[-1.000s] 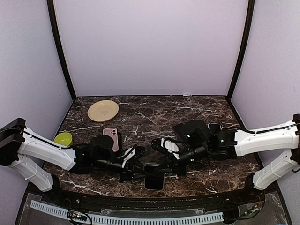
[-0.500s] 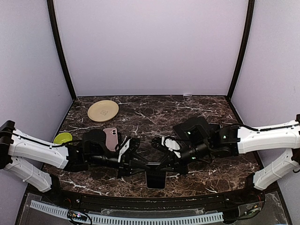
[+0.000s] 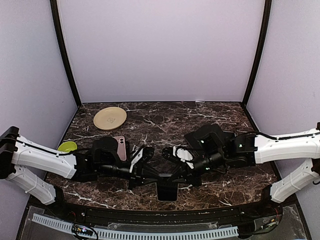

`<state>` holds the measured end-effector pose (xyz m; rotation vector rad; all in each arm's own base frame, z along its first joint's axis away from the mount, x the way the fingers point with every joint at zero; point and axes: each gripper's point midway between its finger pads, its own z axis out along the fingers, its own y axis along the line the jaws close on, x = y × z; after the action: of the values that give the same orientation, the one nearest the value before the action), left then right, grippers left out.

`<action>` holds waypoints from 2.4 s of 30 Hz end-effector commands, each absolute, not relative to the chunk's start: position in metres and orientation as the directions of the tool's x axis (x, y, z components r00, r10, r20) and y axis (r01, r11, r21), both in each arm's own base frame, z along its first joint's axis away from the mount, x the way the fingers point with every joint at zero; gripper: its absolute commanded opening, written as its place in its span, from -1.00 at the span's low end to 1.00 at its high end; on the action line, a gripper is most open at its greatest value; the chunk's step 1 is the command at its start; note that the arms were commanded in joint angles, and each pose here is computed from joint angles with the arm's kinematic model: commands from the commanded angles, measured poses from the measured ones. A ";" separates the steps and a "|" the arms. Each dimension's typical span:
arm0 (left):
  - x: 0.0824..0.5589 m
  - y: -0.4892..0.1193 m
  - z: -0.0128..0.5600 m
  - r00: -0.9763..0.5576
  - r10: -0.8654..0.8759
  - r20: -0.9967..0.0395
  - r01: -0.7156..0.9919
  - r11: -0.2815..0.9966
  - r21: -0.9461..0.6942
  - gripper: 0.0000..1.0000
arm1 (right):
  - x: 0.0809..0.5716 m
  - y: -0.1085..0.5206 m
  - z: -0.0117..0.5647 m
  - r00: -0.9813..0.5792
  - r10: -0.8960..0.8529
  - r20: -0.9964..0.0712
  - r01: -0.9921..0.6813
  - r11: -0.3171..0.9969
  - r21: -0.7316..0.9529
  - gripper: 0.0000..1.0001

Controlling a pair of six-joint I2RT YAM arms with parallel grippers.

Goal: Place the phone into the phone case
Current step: Press the phone with the phone case, then place the phone with the phone case at the center of the board.

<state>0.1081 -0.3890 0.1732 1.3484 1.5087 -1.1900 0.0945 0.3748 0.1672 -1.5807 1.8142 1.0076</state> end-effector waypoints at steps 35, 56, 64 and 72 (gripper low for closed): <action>0.119 -0.355 0.271 -0.083 -0.033 -0.996 0.986 0.140 -0.087 -0.90 | 0.102 0.379 0.220 -0.220 -0.377 -0.899 -0.975 0.052 0.217 -1.00; 0.244 -0.272 0.214 -0.337 0.268 -0.903 0.625 0.781 -0.001 0.53 | 0.197 0.350 0.157 -0.501 -0.537 -0.678 -0.853 0.438 0.284 -1.00; 0.284 -0.242 0.209 -0.441 0.375 -0.815 0.550 0.831 0.085 0.58 | 0.221 0.364 0.116 -0.607 -0.604 -0.516 -0.795 0.455 0.402 -1.00; 0.310 -0.247 0.219 -0.406 0.388 -0.827 0.561 0.821 0.110 0.59 | 0.253 0.363 0.083 -0.689 -0.599 -0.408 -0.724 0.544 0.424 -0.70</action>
<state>0.3007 -0.2494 0.2139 0.6608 2.0612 -0.2525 0.2388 0.3629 0.0919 -1.1583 2.5201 0.8719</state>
